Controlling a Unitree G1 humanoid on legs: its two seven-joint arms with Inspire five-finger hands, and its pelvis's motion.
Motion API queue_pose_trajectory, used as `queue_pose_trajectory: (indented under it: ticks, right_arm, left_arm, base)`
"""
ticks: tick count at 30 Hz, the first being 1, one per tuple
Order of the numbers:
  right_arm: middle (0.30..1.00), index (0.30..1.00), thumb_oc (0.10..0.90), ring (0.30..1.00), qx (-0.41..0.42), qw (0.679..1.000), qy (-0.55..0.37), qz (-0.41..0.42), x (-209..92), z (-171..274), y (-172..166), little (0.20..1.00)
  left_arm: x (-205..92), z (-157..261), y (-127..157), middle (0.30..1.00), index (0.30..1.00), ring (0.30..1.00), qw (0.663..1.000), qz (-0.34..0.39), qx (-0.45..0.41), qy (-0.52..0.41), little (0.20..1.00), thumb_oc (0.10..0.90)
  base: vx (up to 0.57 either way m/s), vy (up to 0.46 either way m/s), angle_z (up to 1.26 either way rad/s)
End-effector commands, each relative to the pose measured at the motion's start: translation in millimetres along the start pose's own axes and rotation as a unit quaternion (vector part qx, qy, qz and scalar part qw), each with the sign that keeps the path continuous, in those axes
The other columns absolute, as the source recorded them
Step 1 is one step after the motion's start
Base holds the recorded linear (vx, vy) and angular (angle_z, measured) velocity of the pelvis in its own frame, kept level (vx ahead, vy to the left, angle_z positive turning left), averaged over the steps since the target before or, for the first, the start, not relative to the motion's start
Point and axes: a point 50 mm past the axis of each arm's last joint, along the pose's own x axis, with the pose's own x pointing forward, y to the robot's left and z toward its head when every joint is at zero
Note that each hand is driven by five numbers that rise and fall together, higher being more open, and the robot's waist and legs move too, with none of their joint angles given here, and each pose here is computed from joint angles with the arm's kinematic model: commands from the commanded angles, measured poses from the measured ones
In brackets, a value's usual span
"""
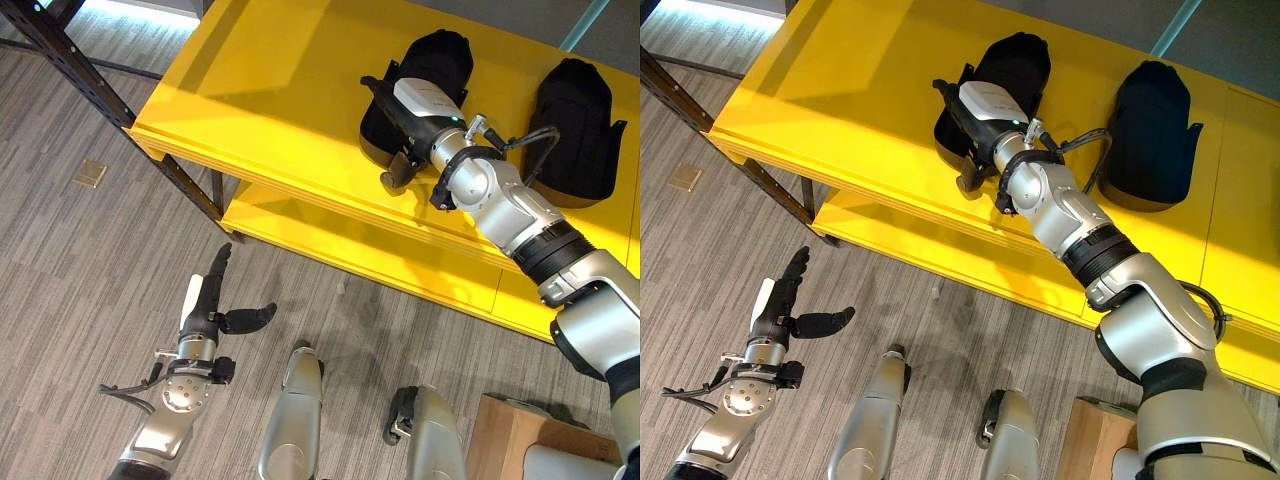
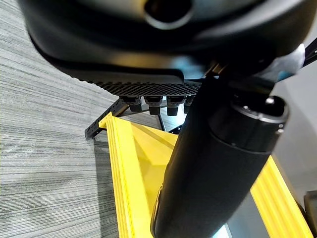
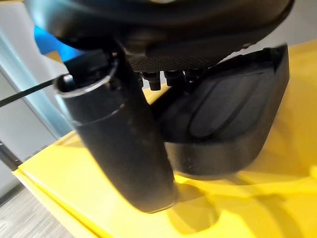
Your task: Move parts from the plastic box to the shelf.
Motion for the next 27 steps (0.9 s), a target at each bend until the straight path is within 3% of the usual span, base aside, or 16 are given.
queue_pose_trajectory:
  ticks: [1, 10, 27]
  right_arm:
    - [1.000, 1.000, 0.900, 1.000, -0.061, 0.988, -0.063, -0.128, 10.1, 39.2, -85.1, 1.000]
    - [1.000, 1.000, 0.900, 1.000, -0.136, 0.981, -0.034, -0.134, 10.4, 28.5, -97.6, 1.000]
    - [1.000, 1.000, 0.900, 1.000, -0.187, 0.968, 0.063, -0.157, 9.5, -11.2, -107.6, 1.000]
  left_arm:
    - [7.5, 34.0, 28.3, 1.000, 1.000, 1.000, 0.994, 0.043, -0.010, -0.095, 1.000, 0.900]
    - [6.1, 35.8, 31.3, 1.000, 1.000, 1.000, 0.993, 0.048, -0.015, -0.102, 1.000, 0.900]
    - [6.0, 37.4, 30.0, 1.000, 1.000, 1.000, 0.993, 0.044, -0.017, -0.111, 1.000, 0.900]
  base:
    - [0.00, 0.000, 0.00]
    - [0.00, 0.000, 0.00]
    - [0.00, 0.000, 0.00]
